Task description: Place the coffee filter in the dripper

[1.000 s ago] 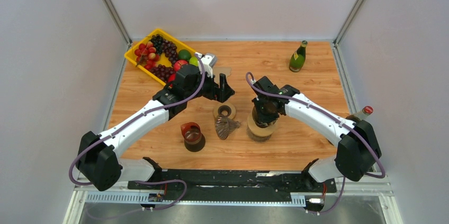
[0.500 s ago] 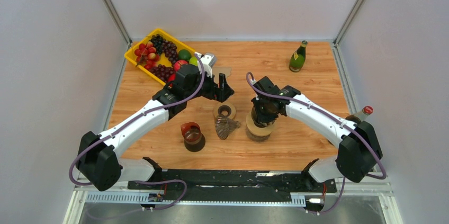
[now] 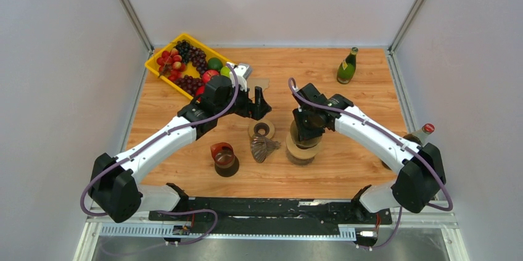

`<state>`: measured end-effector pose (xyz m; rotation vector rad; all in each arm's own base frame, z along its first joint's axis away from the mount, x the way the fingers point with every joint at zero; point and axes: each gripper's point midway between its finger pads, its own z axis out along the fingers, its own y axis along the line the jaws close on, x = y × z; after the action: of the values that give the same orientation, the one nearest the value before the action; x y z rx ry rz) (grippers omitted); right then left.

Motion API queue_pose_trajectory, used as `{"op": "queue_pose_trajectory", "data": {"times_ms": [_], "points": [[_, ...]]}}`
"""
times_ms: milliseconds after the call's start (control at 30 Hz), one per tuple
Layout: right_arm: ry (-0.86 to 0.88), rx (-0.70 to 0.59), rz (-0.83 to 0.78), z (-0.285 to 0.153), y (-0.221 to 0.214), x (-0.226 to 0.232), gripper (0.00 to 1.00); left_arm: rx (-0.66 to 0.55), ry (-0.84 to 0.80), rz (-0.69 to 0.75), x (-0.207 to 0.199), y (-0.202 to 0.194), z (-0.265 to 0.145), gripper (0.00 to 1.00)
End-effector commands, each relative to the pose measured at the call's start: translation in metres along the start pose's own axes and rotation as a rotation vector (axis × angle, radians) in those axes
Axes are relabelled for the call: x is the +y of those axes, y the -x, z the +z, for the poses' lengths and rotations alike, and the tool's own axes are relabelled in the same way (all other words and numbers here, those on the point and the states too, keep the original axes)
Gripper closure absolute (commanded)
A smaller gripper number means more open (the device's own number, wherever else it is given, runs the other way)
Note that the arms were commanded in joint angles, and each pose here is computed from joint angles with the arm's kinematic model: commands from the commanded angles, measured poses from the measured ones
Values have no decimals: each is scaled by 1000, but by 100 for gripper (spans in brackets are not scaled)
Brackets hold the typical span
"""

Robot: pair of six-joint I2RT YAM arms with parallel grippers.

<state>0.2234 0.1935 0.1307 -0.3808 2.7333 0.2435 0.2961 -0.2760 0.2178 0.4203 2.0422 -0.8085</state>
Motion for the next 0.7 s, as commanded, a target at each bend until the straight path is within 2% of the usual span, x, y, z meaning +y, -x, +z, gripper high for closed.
{"op": "queue_pose_trajectory", "data": {"times_ms": [0, 167, 533, 667], "points": [[-1, -67, 24, -24, 14, 2, 69, -63, -6, 24, -5, 21, -11, 0], [10, -87, 34, -36, 17, 3, 67, -65, -10, 25, -6, 21, -13, 0], [36, -230, 35, -81, 41, 4, 55, -68, -11, 26, -6, 21, -15, 0], [7, -351, 44, -101, 63, -3, 36, -74, 0, 26, -5, 21, -16, 0]]}}
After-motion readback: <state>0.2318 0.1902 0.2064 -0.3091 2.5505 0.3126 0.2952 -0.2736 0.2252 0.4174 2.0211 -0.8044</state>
